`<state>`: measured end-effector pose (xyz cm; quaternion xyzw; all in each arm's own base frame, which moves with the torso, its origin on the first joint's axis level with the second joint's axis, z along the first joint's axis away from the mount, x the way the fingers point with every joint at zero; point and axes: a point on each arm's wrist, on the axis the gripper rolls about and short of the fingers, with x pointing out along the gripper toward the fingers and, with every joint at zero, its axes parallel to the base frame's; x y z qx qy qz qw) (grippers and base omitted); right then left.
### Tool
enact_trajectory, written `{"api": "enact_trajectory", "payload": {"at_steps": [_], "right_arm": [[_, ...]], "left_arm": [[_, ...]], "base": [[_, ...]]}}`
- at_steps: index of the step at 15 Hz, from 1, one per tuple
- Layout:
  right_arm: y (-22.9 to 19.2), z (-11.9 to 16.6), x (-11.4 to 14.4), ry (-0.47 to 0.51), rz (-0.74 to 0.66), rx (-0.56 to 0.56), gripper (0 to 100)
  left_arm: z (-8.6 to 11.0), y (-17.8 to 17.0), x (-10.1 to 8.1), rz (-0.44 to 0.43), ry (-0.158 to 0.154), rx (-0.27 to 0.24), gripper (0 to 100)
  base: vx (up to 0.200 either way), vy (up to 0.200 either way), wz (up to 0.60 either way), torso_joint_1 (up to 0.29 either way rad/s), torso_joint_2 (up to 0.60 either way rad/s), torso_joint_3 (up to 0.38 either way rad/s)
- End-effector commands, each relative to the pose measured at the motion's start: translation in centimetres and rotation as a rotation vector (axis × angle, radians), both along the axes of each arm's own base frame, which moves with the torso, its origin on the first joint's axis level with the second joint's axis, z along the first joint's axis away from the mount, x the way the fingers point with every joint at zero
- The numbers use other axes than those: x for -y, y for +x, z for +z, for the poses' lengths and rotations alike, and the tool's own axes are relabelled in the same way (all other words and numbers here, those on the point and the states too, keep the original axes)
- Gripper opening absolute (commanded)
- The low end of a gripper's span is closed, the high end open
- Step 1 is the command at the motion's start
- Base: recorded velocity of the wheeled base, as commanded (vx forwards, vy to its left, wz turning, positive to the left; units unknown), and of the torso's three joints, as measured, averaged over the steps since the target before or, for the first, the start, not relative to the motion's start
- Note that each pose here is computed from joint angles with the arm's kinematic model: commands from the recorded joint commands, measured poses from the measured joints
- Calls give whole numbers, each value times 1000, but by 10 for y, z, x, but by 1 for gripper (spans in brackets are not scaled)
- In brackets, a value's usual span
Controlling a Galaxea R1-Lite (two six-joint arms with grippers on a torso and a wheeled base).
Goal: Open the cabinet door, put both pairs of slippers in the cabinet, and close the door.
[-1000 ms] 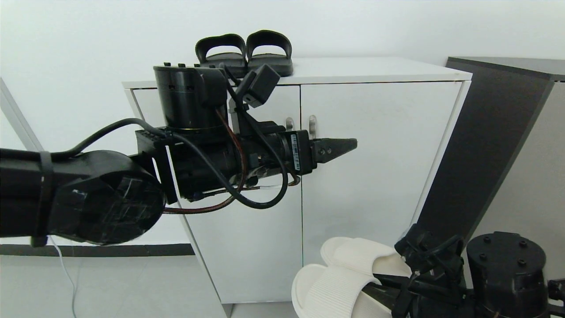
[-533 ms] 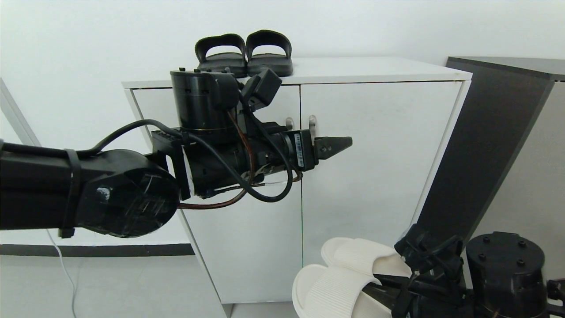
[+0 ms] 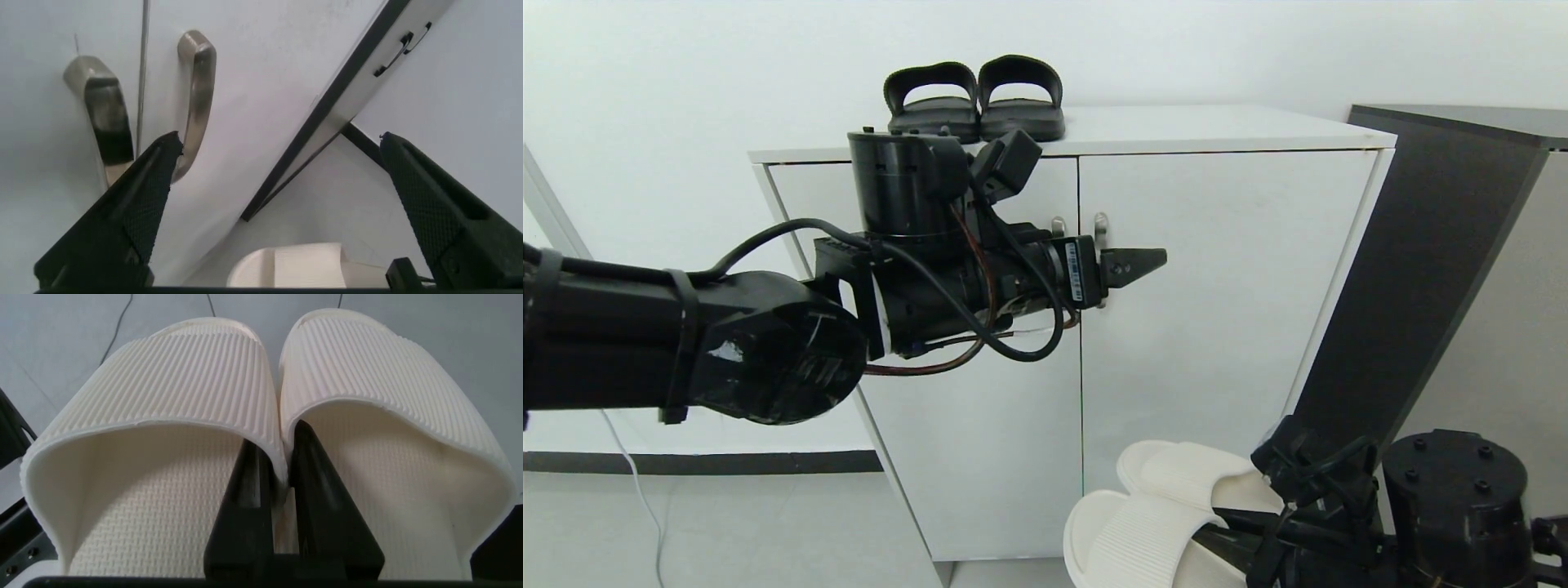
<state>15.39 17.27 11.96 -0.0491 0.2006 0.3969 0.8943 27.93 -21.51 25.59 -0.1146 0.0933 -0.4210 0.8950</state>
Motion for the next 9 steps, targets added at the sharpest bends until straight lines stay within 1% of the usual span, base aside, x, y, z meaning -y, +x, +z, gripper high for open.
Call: {"api": "enact_trajectory", "payload": {"at_steps": [1, 5, 6, 7, 9], "right_arm": [[0, -1, 0, -2, 1, -1, 0], [0, -1, 0, -5, 1, -4, 0], [0, -2, 0, -6, -1, -5, 0], [0, -2, 0, -6, 1, -6, 0], [0, -2, 0, -7, 1, -7, 0]], "left_arm": [[-3, 6, 4, 1, 2, -4, 100], [-6, 16, 10, 4, 2, -6, 100], [-6, 16, 9, 7, 1, -8, 0], [-6, 16, 9, 7, 2, -9, 0], [-5, 15, 7, 10, -14, -23, 0]], "base": [[0, 0, 0, 0, 0, 0], [0, 0, 0, 0, 0, 0], [0, 0, 0, 0, 0, 0], [0, 0, 0, 0, 0, 0], [0, 0, 0, 0, 0, 0]]}}
